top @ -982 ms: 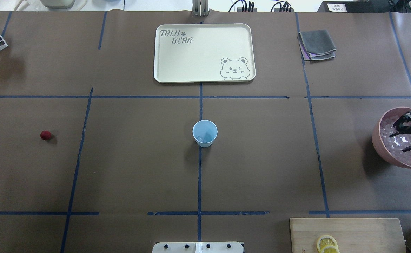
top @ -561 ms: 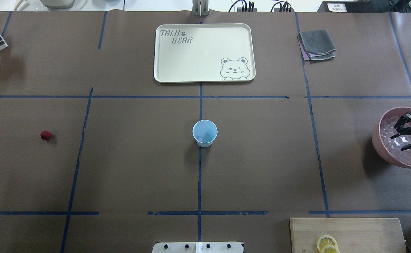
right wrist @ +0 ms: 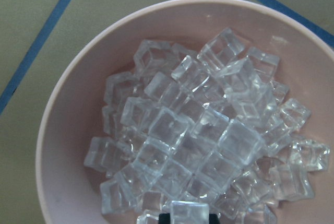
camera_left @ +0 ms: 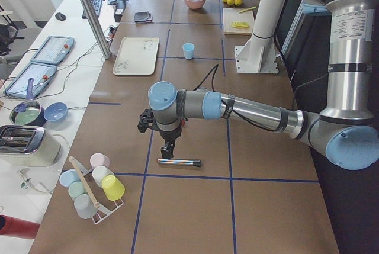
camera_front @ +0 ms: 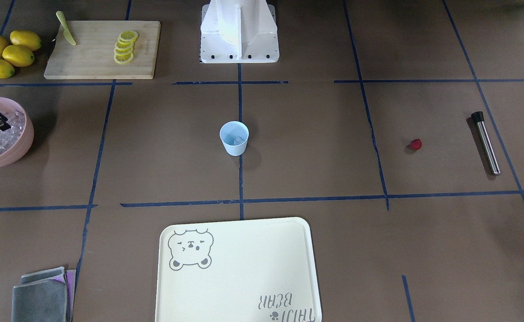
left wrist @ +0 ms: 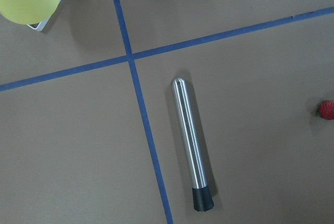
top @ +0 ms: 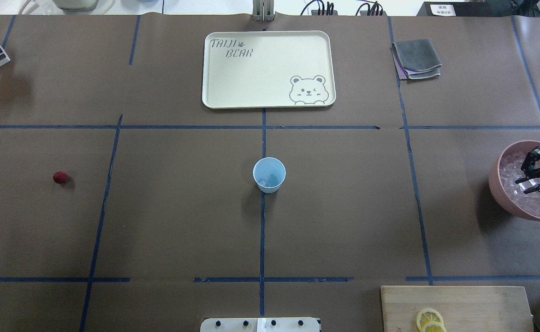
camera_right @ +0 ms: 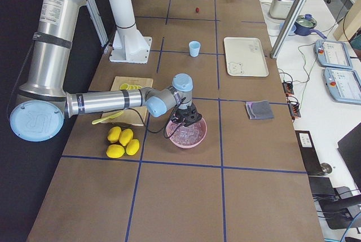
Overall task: Mash ice and strawberries in cup
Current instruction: 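Lower the right gripper into the ice and grasp another cube, then carry the second ice cube to the blue cup and release it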
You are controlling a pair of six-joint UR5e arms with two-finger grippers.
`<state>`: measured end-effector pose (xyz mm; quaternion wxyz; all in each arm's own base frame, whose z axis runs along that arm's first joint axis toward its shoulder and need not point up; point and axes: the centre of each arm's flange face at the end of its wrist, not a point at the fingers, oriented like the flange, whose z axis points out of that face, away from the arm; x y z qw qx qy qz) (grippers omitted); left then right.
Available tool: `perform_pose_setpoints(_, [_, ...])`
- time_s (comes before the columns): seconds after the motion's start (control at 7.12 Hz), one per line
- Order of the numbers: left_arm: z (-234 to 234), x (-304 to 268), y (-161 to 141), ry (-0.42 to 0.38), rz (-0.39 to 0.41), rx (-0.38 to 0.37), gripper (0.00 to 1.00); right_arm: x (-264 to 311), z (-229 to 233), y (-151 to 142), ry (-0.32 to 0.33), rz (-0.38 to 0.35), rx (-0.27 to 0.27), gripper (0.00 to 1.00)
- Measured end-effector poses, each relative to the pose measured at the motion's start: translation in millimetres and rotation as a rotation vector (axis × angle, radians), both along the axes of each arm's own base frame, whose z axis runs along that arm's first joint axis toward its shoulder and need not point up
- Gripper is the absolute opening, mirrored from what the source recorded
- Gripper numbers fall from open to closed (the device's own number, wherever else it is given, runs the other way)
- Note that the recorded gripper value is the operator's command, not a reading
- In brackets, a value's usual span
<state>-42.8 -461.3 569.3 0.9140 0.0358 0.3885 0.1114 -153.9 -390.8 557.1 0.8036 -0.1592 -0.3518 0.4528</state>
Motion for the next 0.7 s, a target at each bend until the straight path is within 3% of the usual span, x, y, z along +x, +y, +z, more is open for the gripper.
perform_pose_setpoints(0.28, [1.2,0.0,0.4,0.0,0.0,-0.002,1.0,-3.0,-46.7,-2.2,-0.048,-0.002,0.072,0.0])
perform_pose_setpoints(0.7, [4.2,-0.1,1.7,0.0,0.001,-0.008,1.0,-68.8,-161.2,-28.1,-0.229,-0.052,0.174,0.0])
